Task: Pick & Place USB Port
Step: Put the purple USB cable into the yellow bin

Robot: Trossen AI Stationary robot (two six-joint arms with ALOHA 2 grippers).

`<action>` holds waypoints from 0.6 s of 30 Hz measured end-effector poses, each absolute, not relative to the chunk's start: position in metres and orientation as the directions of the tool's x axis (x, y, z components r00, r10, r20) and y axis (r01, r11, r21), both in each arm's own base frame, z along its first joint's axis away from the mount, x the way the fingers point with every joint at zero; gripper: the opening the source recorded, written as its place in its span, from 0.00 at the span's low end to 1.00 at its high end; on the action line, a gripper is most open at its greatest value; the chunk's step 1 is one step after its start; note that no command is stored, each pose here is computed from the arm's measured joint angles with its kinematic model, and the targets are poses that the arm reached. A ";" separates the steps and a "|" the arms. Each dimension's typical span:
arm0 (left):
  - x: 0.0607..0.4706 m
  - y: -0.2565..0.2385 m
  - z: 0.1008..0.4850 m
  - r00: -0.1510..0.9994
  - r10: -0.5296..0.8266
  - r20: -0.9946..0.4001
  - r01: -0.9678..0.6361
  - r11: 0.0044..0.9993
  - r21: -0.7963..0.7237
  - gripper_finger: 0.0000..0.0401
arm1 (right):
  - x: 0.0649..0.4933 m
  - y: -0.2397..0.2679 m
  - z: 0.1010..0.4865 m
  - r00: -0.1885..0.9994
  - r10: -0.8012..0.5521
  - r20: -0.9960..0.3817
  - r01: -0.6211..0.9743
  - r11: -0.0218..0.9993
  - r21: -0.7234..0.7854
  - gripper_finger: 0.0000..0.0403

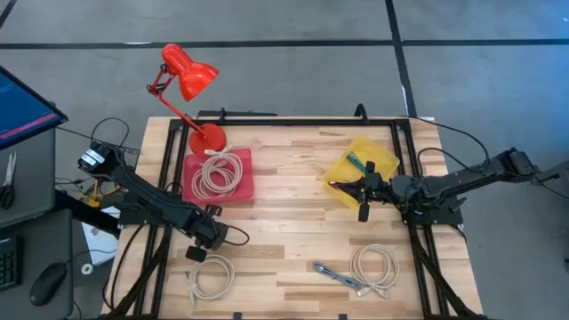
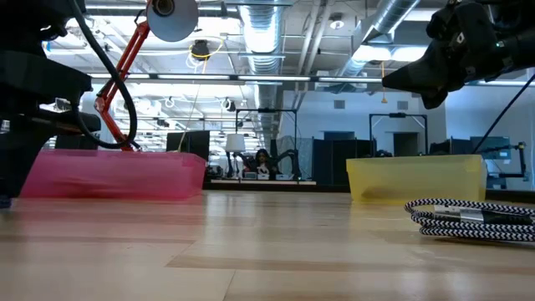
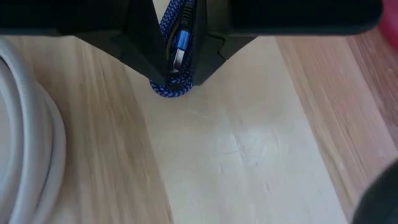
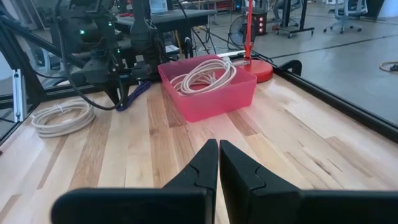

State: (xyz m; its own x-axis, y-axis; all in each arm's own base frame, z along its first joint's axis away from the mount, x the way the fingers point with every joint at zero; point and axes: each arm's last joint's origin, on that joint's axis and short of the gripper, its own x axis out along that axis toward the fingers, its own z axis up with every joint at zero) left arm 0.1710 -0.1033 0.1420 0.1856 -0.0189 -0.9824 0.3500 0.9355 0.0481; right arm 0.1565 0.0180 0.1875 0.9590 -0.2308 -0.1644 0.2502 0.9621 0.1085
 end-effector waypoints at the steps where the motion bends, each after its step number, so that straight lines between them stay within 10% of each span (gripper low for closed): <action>1: 0.171 -0.103 0.142 0.186 -0.018 -0.982 0.350 0.936 0.049 0.20 | 0.157 0.018 0.188 0.959 -0.231 -0.164 0.250 0.962 0.109 0.02; 11: 0.171 -0.103 0.142 0.188 -0.013 -0.982 0.349 0.936 0.054 0.43 | 0.157 0.018 0.188 0.959 -0.232 -0.164 0.251 0.962 0.109 0.02; 18: 0.165 -0.100 0.131 0.189 -0.027 -0.982 0.292 0.956 0.030 0.40 | 0.157 0.018 0.188 0.959 -0.232 -0.163 0.251 0.962 0.109 0.02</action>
State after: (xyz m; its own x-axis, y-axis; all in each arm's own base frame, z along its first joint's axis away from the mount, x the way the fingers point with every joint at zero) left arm 0.1649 -0.0997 0.1311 0.1892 -0.0274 -0.9816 0.2925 0.9558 0.0297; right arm 0.1565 0.0179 0.1877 0.9591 -0.2315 -0.1630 0.2508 0.9619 0.1094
